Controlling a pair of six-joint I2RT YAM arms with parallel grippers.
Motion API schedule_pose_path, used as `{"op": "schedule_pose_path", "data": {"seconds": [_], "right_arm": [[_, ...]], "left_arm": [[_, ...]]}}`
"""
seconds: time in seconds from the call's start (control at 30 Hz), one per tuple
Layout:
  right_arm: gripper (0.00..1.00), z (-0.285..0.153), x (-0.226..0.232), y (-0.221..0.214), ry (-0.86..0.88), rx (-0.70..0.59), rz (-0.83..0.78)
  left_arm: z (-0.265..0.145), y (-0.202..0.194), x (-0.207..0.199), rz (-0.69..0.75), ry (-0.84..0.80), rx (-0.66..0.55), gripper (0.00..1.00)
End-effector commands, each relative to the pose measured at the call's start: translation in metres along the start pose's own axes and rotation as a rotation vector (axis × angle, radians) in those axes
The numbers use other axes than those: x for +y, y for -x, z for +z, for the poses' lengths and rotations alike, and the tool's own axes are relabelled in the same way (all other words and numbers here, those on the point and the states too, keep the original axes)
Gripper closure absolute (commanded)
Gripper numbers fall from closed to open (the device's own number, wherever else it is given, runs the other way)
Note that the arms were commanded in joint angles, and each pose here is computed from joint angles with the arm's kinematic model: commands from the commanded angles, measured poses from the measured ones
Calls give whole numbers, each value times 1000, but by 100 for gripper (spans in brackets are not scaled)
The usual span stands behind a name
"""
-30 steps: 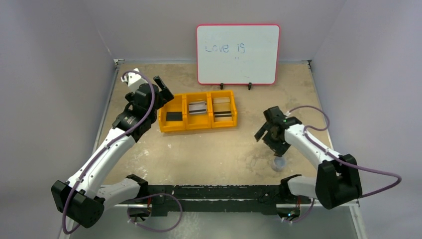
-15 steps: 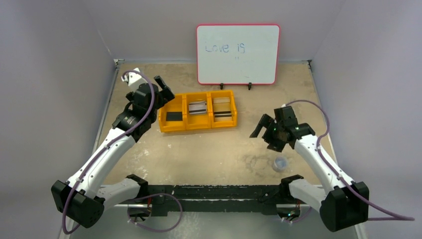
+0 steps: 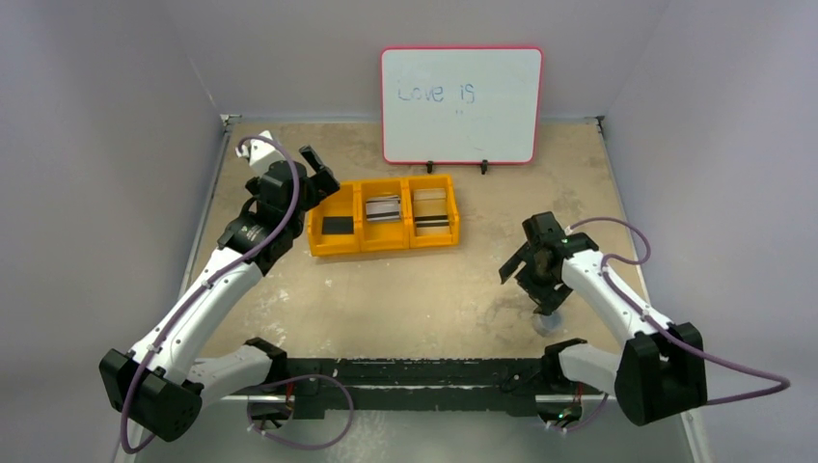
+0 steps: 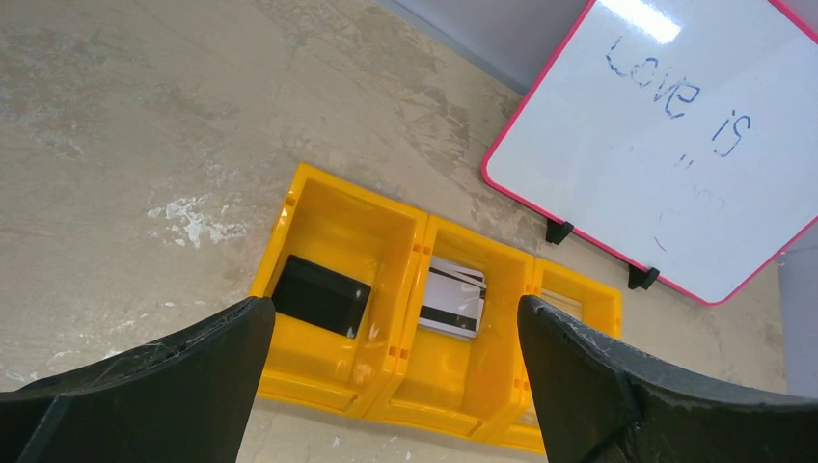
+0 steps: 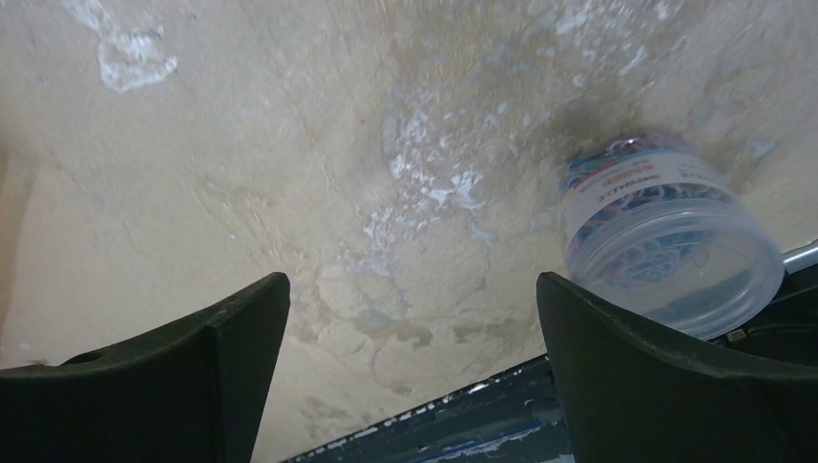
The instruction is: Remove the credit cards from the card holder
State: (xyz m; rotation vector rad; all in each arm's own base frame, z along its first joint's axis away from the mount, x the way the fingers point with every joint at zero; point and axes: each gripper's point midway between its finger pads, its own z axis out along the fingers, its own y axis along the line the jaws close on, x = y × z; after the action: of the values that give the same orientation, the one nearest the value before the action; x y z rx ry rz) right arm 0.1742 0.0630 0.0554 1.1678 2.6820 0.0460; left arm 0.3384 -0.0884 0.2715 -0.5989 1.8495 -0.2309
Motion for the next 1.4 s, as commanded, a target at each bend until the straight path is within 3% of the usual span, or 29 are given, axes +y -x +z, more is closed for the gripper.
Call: {"op": "schedule_pose_path", "data": {"seconds": [0.0, 0.1, 0.27, 0.4, 0.53, 0.87, 0.97, 1.03, 1.2, 1.27, 1.37], "right_arm": [[0, -9, -1, 32, -76, -129, -10], [0, -14, 8, 20, -16, -73, -111], [0, -26, 5, -12, 69, 51, -78], [0, -20, -9, -35, 19, 153, -57], [0, -12, -16, -45, -50, 169, -13], [0, -15, -37, -13, -335, -71, 239], [2, -12, -38, -8, -347, -105, 278], [8, -14, -38, 3, -338, -160, 311], [4, -23, -42, 42, -299, -274, 404], [9, -20, -46, 52, -300, -314, 401], [0, -27, -56, 79, -332, -398, 421]], "left_arm": [[-9, 23, -12, -45, -43, -51, 3], [-10, 24, -9, -47, -34, -60, 3], [-8, 25, -15, -42, -50, -53, 3], [-7, 24, -18, -32, -61, -47, 3], [-7, 23, -19, -22, -65, -42, 3], [-13, 30, -27, -9, -95, -38, 3], [-14, 34, -28, -2, -93, -43, 3], [-14, 36, -29, 2, -93, -47, 3], [-12, 35, -34, 12, -107, -32, 3], [-11, 33, -35, 13, -111, -25, 3], [-11, 31, -35, 16, -111, -18, 3]]}}
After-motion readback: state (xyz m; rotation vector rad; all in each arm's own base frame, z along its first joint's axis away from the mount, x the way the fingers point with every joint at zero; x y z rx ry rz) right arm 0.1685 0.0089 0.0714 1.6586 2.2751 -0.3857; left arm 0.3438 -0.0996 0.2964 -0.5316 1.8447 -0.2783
